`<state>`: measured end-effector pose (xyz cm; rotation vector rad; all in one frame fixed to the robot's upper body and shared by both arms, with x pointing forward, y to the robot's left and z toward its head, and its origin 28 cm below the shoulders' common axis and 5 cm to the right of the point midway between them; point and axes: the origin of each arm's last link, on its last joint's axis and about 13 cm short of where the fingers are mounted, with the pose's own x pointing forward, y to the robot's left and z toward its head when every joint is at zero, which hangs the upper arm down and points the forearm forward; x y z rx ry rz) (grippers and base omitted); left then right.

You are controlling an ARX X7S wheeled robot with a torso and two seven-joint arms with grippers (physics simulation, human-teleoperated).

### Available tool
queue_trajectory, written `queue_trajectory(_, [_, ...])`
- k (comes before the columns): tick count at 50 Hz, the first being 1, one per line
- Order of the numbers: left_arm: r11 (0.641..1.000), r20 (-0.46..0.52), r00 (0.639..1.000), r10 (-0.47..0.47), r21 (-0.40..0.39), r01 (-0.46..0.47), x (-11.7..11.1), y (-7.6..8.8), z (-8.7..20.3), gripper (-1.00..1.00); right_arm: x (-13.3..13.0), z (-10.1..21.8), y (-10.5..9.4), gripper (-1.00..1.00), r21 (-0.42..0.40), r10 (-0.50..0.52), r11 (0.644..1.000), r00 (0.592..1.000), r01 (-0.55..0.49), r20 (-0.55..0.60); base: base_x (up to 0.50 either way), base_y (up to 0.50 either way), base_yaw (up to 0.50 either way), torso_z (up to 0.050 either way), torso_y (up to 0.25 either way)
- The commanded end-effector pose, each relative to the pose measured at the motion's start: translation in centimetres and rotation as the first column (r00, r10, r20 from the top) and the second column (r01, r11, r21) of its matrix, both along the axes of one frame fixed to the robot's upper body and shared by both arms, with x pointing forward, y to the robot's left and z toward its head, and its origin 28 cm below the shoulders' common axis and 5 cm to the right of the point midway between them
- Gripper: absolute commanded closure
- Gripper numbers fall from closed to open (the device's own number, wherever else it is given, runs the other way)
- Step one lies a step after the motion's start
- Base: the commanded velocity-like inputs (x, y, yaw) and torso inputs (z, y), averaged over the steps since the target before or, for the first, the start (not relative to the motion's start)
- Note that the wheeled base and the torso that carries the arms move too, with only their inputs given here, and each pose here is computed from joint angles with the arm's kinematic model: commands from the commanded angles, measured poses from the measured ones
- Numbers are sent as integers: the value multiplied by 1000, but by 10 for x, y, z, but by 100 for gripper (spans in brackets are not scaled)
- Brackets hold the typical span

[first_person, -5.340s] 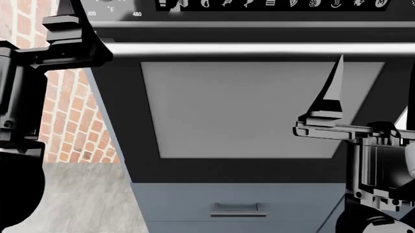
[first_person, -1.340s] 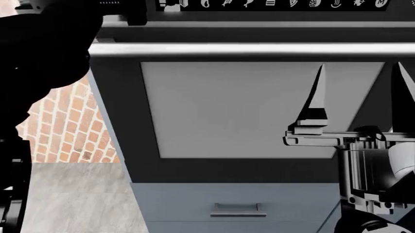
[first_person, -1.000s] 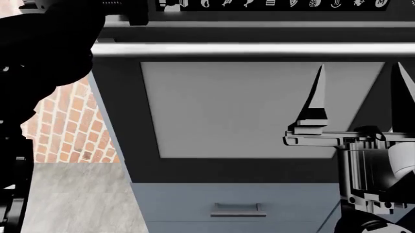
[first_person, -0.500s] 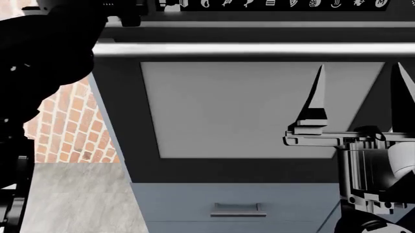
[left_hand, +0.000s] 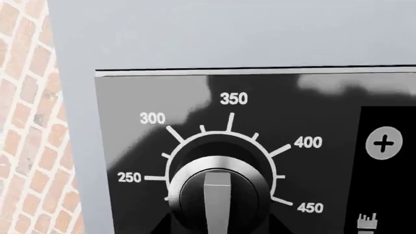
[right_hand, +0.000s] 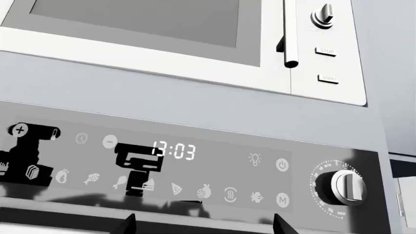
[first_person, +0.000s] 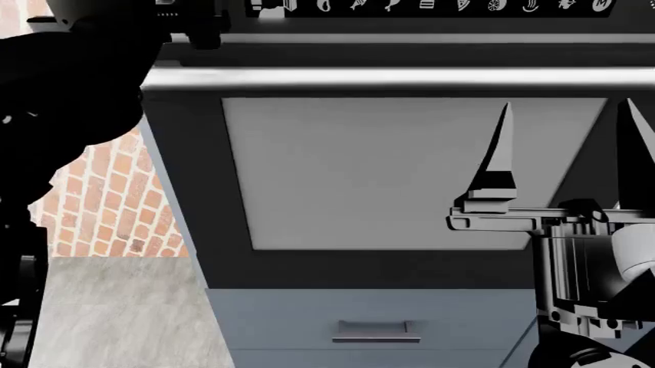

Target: Preheat the oven by turning the temperature knob.

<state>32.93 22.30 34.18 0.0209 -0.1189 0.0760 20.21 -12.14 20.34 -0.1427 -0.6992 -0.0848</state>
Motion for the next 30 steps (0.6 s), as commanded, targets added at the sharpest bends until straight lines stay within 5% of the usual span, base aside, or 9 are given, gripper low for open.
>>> queue_trajectory(1, [999, 49, 998, -47, 16, 46, -18, -8, 7, 100, 0, 0, 0, -100, 0, 0, 1000, 1000, 0, -2, 0, 0, 0, 0, 0])
queue_trajectory(30, [1000, 57, 998, 1, 2, -1, 1, -1, 15, 100, 0, 0, 0, -100, -4, 3, 1000, 1000, -3, -12, 0, 0, 0, 0, 0])
